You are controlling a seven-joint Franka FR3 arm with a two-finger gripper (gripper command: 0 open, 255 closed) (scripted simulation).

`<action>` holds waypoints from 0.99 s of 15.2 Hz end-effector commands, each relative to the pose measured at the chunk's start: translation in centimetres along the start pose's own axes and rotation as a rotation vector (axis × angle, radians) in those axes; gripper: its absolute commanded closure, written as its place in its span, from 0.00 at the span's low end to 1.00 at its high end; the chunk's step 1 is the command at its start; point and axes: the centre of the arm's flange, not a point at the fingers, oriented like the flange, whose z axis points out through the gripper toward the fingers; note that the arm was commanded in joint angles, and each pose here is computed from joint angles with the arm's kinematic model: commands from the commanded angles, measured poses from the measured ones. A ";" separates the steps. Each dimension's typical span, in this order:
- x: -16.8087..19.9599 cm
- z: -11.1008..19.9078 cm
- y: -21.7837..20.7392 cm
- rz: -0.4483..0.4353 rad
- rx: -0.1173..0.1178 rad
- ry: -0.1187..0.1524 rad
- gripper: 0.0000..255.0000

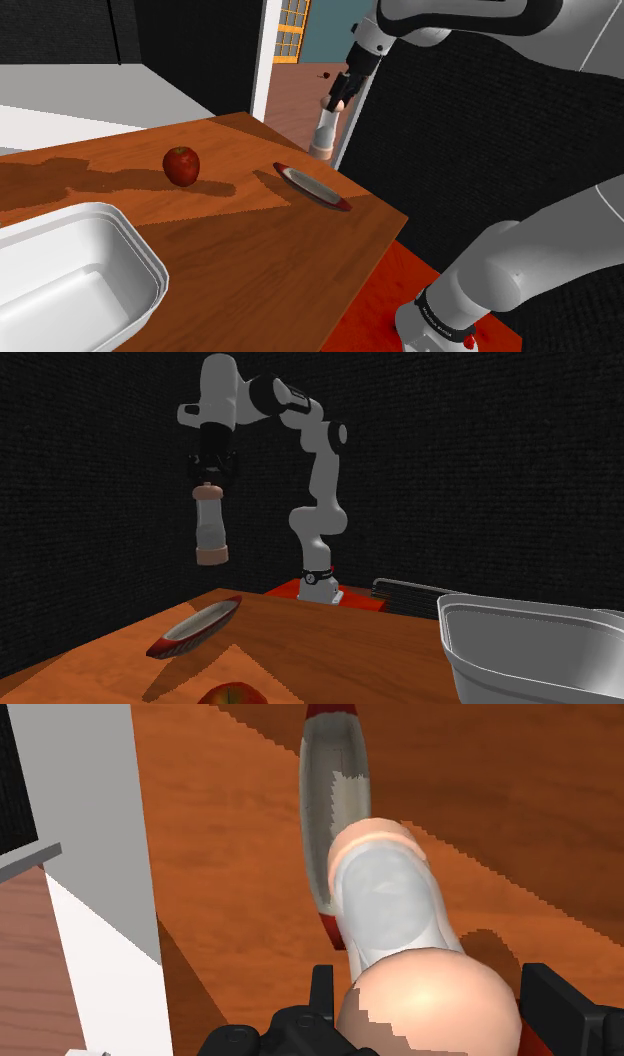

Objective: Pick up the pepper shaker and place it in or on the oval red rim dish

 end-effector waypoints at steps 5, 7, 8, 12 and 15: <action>-0.9 1.7 2.6 -0.002 0.000 0.000 1.00; -1.1 2.8 2.6 -0.002 0.000 0.000 1.00; -1.2 3.3 2.6 -0.002 0.000 0.000 1.00; -1.6 5.4 2.7 -0.002 0.000 0.000 1.00; -1.9 6.9 2.7 -0.002 0.000 0.000 1.00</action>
